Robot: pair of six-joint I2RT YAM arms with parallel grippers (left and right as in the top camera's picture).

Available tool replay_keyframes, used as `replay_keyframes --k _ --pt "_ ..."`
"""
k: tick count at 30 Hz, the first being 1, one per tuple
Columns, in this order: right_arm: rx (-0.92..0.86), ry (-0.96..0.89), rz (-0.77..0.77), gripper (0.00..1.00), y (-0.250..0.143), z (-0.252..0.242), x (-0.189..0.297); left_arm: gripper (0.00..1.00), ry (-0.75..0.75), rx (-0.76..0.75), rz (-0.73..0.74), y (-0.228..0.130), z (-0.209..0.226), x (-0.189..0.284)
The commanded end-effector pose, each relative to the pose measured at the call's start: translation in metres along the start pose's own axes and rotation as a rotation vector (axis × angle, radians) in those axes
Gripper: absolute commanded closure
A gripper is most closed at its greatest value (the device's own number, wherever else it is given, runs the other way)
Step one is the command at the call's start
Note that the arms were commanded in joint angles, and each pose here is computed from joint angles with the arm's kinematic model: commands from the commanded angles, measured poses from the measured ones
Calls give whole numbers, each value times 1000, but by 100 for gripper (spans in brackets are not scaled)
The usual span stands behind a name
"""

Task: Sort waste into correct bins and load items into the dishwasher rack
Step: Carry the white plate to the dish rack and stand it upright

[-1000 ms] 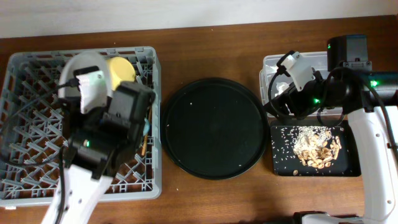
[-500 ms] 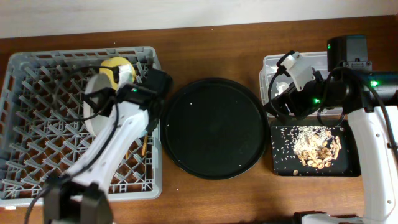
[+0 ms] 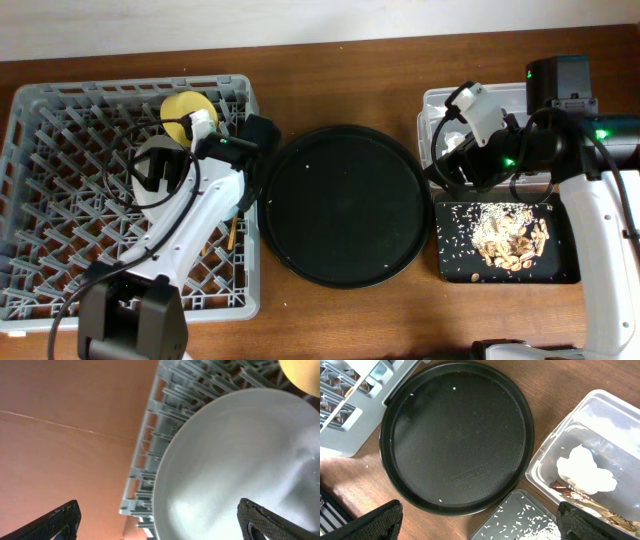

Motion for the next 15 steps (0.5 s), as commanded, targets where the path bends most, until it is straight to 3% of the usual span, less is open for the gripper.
replay_keyframes --k 1,6,12,15 --pt "17 -18 -21 1 3 1 7 0 -219 36 63 11 6 -13" --pt "17 -18 -21 1 3 1 7 1 -513 182 55 34 35 -14" --pt "17 -18 -21 1 3 1 7 1 -1007 415 -145 56 98 18" --pt "17 -18 -21 1 3 1 7 0 -1049 486 -205 54 119 18"
Point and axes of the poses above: each gripper's point midway between its finger pads, its own x axis back along the fingers, its own z axis along the line the jaws close on, y = z × x, the point moved 9 cm from there along x, back along the fingers, and after that the axes turned 11 degrees about -x, right-handed, at the moved point
